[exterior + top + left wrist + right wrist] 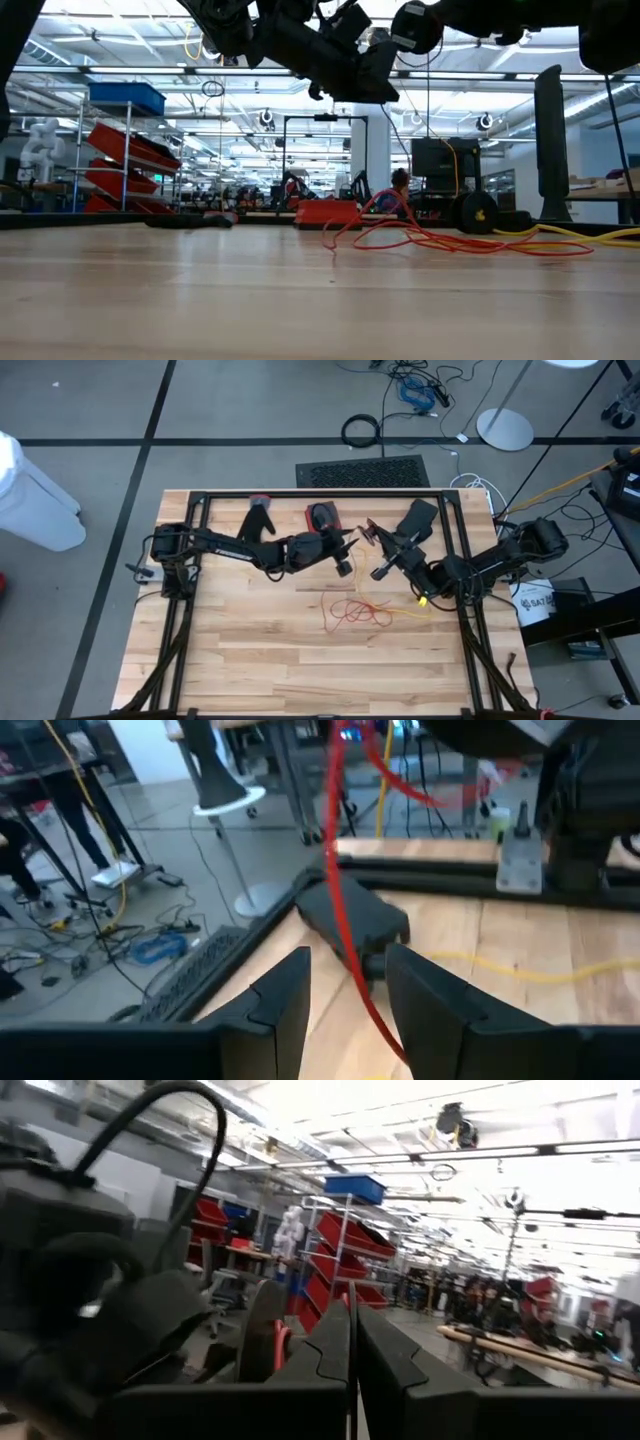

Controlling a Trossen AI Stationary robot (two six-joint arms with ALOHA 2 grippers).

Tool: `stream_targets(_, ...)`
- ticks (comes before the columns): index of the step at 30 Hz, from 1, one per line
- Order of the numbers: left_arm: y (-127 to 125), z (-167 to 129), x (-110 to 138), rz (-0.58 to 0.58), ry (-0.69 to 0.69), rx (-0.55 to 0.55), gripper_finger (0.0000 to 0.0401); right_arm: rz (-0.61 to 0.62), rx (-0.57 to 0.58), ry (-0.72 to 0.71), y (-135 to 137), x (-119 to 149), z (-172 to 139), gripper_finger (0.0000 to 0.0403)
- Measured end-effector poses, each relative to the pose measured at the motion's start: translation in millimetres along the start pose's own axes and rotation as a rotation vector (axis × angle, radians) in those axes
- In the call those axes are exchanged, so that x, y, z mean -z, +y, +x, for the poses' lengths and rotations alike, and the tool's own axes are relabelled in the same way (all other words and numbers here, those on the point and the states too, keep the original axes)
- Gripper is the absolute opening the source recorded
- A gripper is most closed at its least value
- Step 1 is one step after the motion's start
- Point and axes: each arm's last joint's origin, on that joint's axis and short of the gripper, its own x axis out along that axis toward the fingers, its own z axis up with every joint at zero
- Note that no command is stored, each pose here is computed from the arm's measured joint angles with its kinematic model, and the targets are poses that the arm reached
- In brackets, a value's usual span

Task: Coil cords
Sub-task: Coil the red wire onto the spool

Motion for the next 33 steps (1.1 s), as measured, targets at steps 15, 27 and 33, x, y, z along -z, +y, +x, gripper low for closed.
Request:
stream_targets(15, 9, 1, -9, 0.075, -0.071, -0.132, 0.0122, 0.032, -0.038, -0.044, -2, -10, -4, 0.0)
stream_targets(27, -9, -7, -11, 0.159, -0.078, -0.105, 0.0048, 0.012, -0.029, -0.037, -2, -10, -4, 0.0)
stream_targets(33, -17, -12, -13, 0.227, -0.076, -0.124, 0.0048, 0.004, -0.03, -0.032, -2, -9, -4, 0.0)
